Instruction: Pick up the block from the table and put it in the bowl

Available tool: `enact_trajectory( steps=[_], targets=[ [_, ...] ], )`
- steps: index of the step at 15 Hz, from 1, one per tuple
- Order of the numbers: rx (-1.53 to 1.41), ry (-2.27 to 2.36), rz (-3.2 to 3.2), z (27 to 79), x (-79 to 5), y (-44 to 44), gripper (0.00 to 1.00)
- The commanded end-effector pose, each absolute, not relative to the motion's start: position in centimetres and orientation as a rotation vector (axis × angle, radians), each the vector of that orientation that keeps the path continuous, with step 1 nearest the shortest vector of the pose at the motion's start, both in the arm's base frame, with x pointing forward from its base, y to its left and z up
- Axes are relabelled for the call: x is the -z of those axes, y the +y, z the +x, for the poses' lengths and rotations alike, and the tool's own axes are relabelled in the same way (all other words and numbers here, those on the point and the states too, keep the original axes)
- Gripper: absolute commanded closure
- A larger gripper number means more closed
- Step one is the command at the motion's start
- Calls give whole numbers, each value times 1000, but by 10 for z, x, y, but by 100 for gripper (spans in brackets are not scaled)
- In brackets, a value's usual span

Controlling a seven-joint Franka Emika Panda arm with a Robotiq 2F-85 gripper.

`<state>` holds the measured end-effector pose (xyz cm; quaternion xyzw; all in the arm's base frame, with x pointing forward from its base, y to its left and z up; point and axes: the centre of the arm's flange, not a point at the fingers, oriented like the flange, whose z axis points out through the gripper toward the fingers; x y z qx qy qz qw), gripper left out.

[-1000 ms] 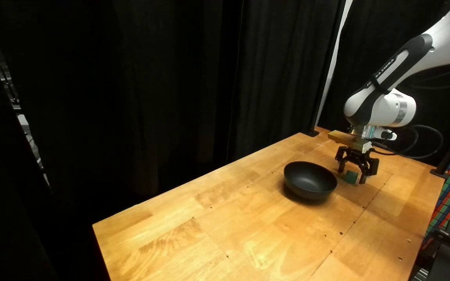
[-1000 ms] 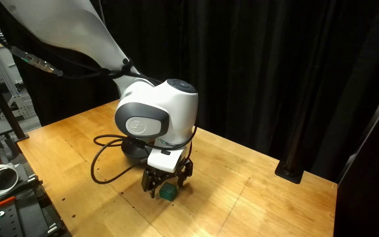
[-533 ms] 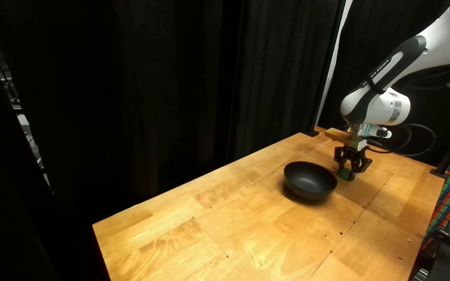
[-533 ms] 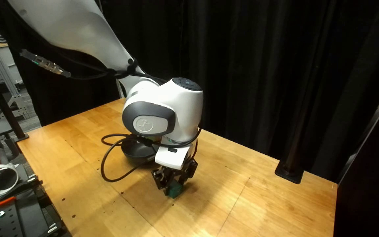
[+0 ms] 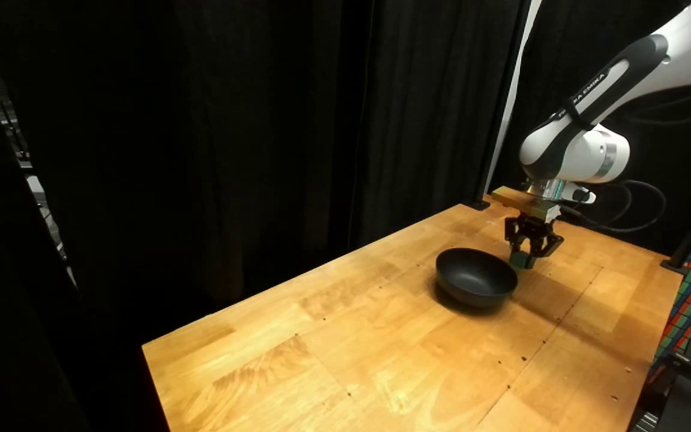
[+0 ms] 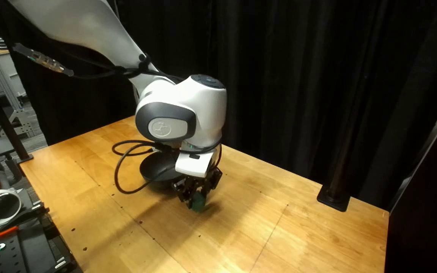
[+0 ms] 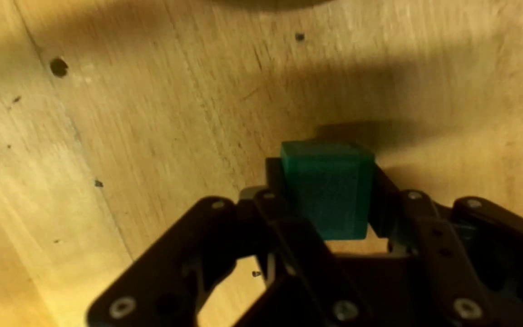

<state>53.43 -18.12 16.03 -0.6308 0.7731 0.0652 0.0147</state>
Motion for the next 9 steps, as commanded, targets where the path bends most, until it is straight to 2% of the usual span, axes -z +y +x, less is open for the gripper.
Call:
enact_trajectory(
  steps=[1, 6, 7, 9],
  targets=[
    [-101, 2268, -2007, 517, -229, -137, 82],
    [-102, 2072, -2088, 511, -277, -72, 82],
    [-98, 2042, -2092, 511, -282, -60, 32],
    [-107, 1961, -2097, 510, -291, -43, 24]
  ],
)
